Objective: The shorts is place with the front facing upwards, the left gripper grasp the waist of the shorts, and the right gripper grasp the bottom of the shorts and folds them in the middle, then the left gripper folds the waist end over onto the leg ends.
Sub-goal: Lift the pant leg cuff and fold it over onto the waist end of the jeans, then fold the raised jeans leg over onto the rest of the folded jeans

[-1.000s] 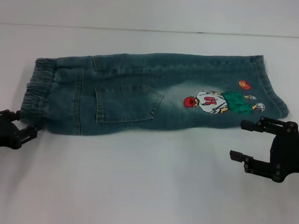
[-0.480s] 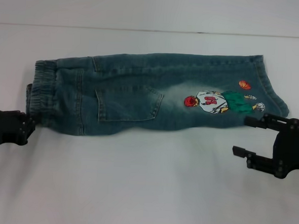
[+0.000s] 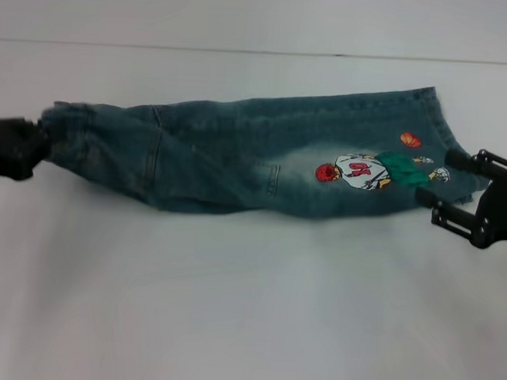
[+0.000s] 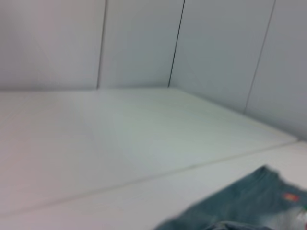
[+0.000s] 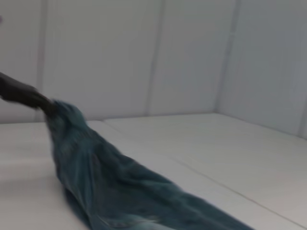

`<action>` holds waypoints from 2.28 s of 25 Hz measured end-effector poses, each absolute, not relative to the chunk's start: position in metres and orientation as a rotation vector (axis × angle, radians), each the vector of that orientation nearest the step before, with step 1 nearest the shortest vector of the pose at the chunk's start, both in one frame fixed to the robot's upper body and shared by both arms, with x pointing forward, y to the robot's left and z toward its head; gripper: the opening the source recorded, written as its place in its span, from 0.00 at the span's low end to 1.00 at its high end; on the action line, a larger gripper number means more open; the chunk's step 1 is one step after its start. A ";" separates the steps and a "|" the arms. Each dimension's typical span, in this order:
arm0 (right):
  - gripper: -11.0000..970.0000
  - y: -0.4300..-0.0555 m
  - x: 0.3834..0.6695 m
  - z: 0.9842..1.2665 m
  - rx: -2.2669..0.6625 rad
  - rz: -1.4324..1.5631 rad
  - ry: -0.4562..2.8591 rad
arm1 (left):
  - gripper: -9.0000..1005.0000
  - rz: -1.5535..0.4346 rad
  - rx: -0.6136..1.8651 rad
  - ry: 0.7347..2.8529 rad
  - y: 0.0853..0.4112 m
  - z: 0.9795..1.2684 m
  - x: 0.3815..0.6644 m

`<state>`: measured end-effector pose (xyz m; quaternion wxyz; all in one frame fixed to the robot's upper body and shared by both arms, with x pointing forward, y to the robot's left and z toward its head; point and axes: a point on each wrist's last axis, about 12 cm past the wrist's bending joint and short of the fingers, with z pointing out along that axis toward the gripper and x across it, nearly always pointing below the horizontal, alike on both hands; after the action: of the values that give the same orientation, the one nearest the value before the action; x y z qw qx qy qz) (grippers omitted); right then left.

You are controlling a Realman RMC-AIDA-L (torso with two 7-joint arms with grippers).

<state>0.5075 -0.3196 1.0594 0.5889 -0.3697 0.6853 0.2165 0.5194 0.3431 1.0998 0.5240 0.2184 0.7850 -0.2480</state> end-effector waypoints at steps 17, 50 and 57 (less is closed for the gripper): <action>0.49 -0.260 0.564 1.034 -0.818 0.308 1.597 | 0.06 -0.727 0.756 1.732 0.307 1.198 0.551; 0.03 -0.168 0.567 1.021 -1.131 0.482 1.608 | 0.06 -0.819 0.978 1.726 0.190 1.221 0.594; 0.05 -0.255 0.551 1.016 -0.946 0.362 1.680 | 0.06 -0.793 1.015 1.743 0.156 1.206 0.602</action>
<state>0.5507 -0.2548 1.0162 0.5565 -0.4006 0.7115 0.1535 0.6016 0.1563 1.2060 0.4682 0.4140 0.7106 -0.3232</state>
